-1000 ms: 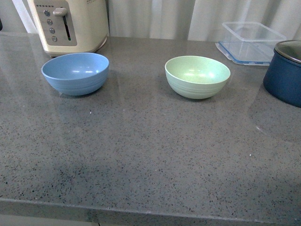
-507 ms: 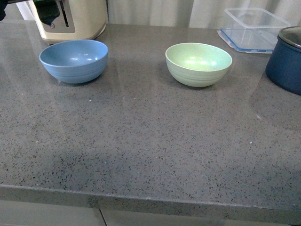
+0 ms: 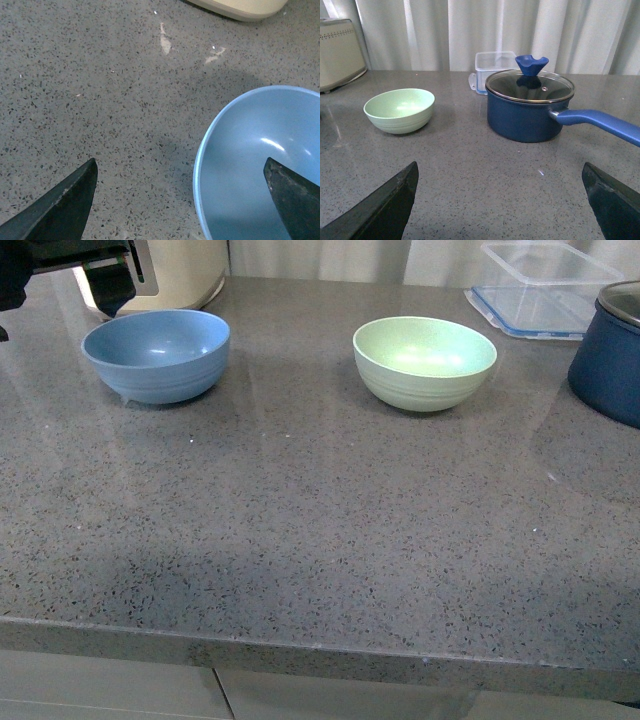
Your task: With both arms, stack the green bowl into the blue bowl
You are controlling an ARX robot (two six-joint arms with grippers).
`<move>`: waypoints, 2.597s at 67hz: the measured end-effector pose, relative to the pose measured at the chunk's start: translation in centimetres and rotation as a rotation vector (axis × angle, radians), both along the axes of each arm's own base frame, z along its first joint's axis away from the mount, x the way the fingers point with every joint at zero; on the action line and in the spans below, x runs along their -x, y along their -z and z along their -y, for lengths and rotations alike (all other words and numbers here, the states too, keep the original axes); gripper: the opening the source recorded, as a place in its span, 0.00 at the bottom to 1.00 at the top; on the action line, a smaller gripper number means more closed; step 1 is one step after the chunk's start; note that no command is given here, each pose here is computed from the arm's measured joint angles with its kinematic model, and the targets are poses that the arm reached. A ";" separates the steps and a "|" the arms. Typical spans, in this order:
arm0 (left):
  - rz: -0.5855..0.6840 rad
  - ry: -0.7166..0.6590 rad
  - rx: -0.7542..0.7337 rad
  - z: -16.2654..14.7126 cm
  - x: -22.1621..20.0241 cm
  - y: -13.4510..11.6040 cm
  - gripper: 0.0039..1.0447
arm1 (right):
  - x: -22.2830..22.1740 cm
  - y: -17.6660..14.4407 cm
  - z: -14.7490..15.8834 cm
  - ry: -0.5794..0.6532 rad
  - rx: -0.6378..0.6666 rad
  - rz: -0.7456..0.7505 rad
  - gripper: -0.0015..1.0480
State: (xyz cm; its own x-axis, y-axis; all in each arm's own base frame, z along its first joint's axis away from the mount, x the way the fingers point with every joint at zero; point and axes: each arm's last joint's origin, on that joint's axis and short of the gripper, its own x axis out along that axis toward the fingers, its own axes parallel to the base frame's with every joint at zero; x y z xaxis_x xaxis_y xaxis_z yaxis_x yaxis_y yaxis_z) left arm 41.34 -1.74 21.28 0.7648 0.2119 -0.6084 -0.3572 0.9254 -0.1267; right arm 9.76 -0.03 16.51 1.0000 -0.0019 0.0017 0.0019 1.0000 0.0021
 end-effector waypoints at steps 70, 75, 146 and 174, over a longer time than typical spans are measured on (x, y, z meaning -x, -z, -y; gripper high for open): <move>-0.032 -0.001 -0.033 0.0 -2.0 2.6 0.39 | 0.0 0.0 0.0 0.000 0.000 0.000 0.90; -0.033 0.001 -0.032 0.1 -2.0 2.6 0.29 | 0.0 0.0 0.0 0.000 0.000 0.000 0.90; 0.054 0.158 -0.008 8.6 -2.5 -3.8 0.03 | 0.0 0.0 0.0 0.000 0.000 0.000 0.90; -0.020 0.168 -0.009 10.3 -3.0 -0.6 0.03 | 0.0 0.0 0.0 0.000 0.000 0.000 0.90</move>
